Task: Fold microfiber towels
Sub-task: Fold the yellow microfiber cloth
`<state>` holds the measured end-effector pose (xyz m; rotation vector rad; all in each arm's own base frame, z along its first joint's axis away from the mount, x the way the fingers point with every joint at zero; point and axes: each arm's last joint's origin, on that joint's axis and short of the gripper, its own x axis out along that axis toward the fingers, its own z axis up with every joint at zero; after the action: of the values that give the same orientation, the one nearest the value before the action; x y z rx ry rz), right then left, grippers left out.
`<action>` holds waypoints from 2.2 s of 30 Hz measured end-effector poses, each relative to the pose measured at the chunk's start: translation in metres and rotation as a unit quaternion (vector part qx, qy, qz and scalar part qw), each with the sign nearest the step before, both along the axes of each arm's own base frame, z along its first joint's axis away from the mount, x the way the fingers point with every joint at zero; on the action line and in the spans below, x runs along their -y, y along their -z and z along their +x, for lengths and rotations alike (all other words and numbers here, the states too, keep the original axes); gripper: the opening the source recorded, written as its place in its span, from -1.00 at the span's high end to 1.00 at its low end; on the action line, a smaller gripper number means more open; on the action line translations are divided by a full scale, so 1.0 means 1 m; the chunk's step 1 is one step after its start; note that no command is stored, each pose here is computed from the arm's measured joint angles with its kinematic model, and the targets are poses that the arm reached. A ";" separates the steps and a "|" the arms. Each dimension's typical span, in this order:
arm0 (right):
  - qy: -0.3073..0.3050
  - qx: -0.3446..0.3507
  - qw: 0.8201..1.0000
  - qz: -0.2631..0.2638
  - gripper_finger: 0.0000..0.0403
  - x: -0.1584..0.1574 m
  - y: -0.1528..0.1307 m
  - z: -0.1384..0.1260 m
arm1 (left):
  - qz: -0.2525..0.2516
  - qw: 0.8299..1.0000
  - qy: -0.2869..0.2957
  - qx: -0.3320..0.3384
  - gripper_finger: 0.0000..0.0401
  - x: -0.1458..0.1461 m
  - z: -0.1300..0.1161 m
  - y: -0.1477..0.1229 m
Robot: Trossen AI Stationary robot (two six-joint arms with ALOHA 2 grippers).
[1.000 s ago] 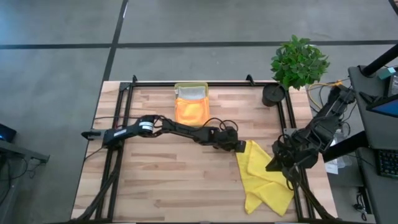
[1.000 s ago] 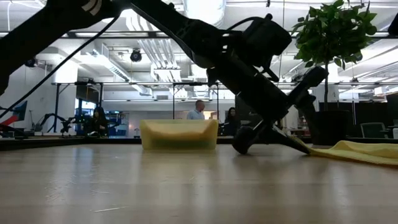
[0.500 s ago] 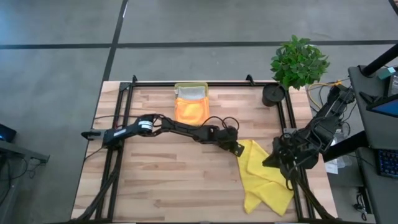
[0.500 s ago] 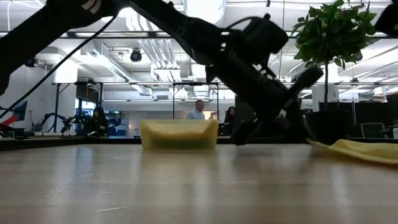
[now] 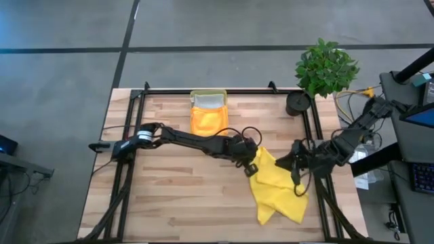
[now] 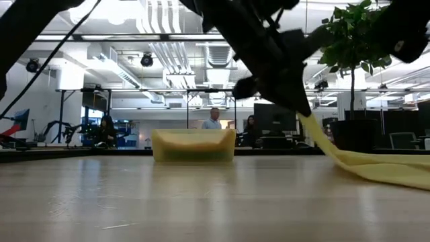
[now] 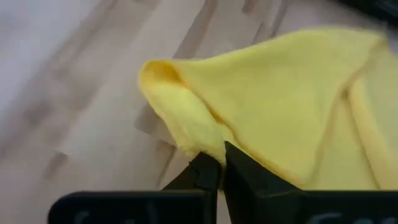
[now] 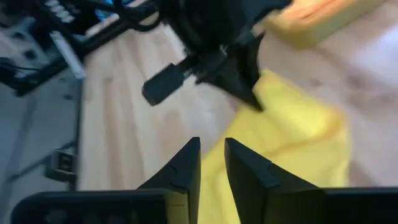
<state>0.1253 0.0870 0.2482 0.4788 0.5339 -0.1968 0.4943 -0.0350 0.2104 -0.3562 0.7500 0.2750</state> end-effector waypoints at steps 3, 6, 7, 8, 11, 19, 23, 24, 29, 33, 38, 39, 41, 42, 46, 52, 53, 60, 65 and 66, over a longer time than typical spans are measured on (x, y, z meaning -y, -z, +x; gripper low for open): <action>-0.017 0.024 0.999 0.046 0.58 0.004 0.012 0.013 | 0.065 0.996 0.054 -0.012 1.00 0.002 -0.005 -0.009; -0.020 0.063 0.997 0.049 0.48 0.010 0.022 0.026 | 0.119 0.987 0.110 -0.019 1.00 0.005 -0.009 -0.017; -0.016 0.068 0.997 0.035 0.45 0.013 0.025 0.030 | 0.132 0.983 0.127 -0.024 1.00 0.005 -0.010 -0.019; -0.010 0.069 0.997 0.018 0.42 0.016 0.028 0.034 | 0.142 0.979 0.142 -0.033 1.00 0.006 -0.012 -0.020; 0.014 0.058 0.998 -0.027 0.36 0.028 0.032 0.044 | 0.160 0.967 0.188 -0.064 1.00 0.008 -0.017 -0.017; -0.044 -0.019 0.988 -0.147 0.33 0.047 0.047 0.074 | 0.184 0.943 0.242 -0.139 1.00 0.017 -0.030 -0.009; -0.049 -0.036 0.983 -0.173 0.33 0.052 0.052 0.094 | 0.212 0.938 0.231 -0.150 1.00 0.024 -0.034 -0.013; -0.050 -0.042 0.982 -0.179 0.33 0.052 0.054 0.100 | 0.222 0.936 0.226 -0.153 1.00 0.025 -0.035 -0.015; -0.049 -0.049 0.980 -0.187 0.30 0.052 0.057 0.123 | 0.305 0.915 0.210 -0.162 1.00 0.039 -0.048 -0.035; -0.055 0.003 0.979 -0.199 0.32 0.049 0.053 0.135 | 0.351 0.897 0.206 -0.172 1.00 0.045 -0.059 -0.051; -0.057 0.068 0.970 -0.226 0.37 0.049 0.039 0.140 | 0.359 0.892 0.216 -0.170 1.00 0.047 -0.072 -0.070; -0.058 0.076 0.968 -0.233 0.38 0.049 0.036 0.140 | 0.362 0.886 0.226 -0.181 1.00 0.048 -0.075 -0.071; -0.061 0.082 0.965 -0.243 0.39 0.050 0.031 0.138 | 0.373 0.876 0.243 -0.187 1.00 0.049 -0.078 -0.073; -0.063 0.083 0.963 -0.250 0.40 0.050 0.030 0.138 | 0.379 0.870 0.252 -0.190 1.00 0.050 -0.081 -0.077; -0.068 0.089 0.957 -0.267 0.39 0.050 0.026 0.137 | 0.403 0.841 0.295 -0.208 1.00 0.054 -0.091 -0.084; -0.072 0.104 0.953 -0.274 0.37 0.051 0.019 0.140 | 0.453 0.798 0.326 -0.227 1.00 0.057 -0.098 -0.092; -0.074 0.106 0.952 -0.279 0.36 0.051 0.018 0.140 | 0.457 0.796 0.327 -0.225 1.00 0.057 -0.098 -0.093; -0.069 0.106 0.945 -0.301 0.36 0.058 0.013 0.143 | 0.463 0.791 0.331 -0.225 1.00 0.057 -0.099 -0.094; -0.068 0.098 0.943 -0.312 0.36 0.065 0.013 0.144 | 0.465 0.791 0.329 -0.226 1.00 0.057 -0.099 -0.095; -0.078 0.098 0.941 -0.316 0.35 0.065 0.013 0.144 | 0.465 0.790 0.328 -0.226 1.00 0.057 -0.099 -0.095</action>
<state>0.2690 0.0218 0.2353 -0.1708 0.2851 -0.1546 0.3957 -0.0920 0.3050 0.9467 1.0594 0.0348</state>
